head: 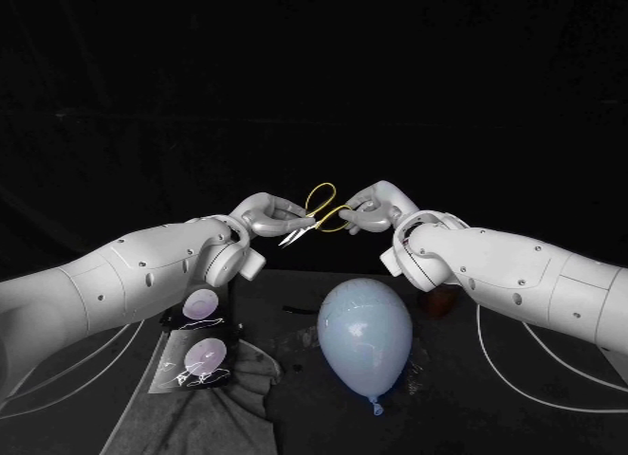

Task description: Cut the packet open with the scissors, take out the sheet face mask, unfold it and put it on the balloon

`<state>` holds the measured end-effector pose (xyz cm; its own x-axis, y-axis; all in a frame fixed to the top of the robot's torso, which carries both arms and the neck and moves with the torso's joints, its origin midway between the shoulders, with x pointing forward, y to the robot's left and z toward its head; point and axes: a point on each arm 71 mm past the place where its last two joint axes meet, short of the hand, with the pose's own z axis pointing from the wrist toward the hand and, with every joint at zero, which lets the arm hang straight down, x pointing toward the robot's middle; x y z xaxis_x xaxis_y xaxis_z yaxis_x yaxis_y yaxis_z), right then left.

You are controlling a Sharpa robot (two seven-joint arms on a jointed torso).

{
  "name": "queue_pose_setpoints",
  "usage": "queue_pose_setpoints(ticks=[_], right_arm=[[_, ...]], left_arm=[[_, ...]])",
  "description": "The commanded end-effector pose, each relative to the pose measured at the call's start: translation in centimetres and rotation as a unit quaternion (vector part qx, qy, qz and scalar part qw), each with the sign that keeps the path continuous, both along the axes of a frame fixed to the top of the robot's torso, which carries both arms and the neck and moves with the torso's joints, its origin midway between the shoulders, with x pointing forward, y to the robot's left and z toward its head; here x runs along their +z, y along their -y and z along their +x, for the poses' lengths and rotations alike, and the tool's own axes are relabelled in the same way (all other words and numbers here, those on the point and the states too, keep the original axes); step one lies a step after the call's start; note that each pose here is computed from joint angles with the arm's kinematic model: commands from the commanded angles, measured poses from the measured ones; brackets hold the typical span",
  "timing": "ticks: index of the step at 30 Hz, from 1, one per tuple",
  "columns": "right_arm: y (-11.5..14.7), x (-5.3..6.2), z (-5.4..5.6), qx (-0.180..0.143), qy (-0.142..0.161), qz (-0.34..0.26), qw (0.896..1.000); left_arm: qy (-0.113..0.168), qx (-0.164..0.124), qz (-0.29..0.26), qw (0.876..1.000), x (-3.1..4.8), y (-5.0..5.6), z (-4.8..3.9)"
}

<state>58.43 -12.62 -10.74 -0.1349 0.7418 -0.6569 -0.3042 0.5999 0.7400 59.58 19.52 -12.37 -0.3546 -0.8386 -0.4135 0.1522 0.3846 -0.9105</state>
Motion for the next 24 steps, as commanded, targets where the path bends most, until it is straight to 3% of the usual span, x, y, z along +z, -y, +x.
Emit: queue_pose_setpoints(ticks=[1,7,14,24], right_arm=[[0.4,0.4,0.2,-0.028,0.030,-0.028,0.999],[0.5,0.6,0.3,-0.038,0.053,-0.049,0.997],[1.4,1.1,0.8,-0.043,0.109,-0.114,0.987],[4.8,1.5,1.3,-0.060,0.153,-0.176,0.971]], left_arm=[[0.026,0.029,0.009,0.999,0.40,-0.3,0.23],[0.032,0.044,0.011,0.998,0.46,-0.8,0.41],[0.035,0.059,0.003,0.998,0.57,-1.7,0.54],[0.030,0.109,-0.058,0.992,0.91,-5.0,-0.28]])
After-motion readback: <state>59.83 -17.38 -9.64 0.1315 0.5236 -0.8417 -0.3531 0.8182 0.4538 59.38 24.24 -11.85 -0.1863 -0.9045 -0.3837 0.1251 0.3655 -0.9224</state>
